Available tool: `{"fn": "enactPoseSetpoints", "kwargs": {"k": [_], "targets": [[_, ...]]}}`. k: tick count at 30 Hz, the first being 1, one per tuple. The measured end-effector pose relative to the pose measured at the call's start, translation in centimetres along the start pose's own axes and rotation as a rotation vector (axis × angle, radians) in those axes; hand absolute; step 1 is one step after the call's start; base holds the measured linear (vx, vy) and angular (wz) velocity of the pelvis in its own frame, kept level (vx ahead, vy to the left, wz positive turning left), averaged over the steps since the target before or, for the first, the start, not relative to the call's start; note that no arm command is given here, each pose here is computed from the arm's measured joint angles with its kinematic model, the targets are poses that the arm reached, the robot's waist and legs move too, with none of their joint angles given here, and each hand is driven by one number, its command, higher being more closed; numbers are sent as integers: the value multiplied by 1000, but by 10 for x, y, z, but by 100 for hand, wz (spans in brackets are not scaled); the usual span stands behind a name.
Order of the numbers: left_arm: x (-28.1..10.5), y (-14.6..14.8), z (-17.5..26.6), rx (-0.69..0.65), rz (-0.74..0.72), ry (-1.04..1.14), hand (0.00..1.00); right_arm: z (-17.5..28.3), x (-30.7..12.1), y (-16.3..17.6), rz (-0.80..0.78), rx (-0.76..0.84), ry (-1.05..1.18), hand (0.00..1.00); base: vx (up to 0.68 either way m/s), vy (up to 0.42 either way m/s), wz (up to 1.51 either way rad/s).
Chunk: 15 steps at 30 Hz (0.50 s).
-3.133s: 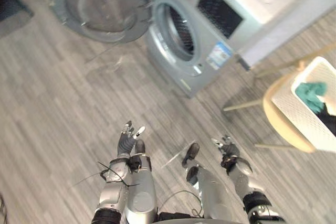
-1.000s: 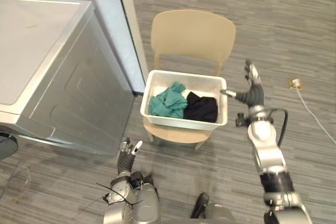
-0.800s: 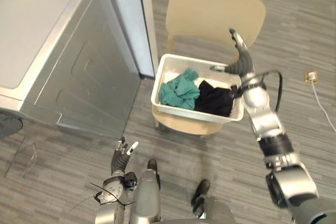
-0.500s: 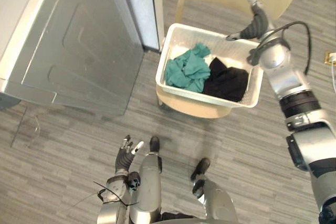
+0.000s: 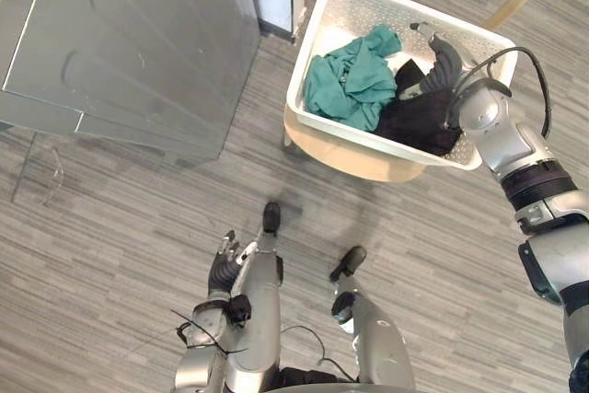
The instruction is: Pick up the laundry basket with both hands and put the clothes into the washing machine.
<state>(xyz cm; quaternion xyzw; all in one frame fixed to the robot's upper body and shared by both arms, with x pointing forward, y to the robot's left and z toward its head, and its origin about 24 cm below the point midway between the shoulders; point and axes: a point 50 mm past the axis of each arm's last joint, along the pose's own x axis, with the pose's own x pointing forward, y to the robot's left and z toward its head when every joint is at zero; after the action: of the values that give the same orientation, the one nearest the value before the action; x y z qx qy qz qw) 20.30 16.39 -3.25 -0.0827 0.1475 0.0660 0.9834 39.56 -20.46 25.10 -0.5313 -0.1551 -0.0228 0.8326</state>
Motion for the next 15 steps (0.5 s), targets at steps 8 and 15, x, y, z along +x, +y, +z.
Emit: {"fn": "enactPoseSetpoints", "kwargs": {"k": [8,15], "targets": [[4,-5,-3,15,-29,19,0,-11,4,16,44,-17,78,0,-18,13,7],[10,-25,2,-13,-99,3,0,-34,13,8,41,-55,255,0,-37,5,10]]}}
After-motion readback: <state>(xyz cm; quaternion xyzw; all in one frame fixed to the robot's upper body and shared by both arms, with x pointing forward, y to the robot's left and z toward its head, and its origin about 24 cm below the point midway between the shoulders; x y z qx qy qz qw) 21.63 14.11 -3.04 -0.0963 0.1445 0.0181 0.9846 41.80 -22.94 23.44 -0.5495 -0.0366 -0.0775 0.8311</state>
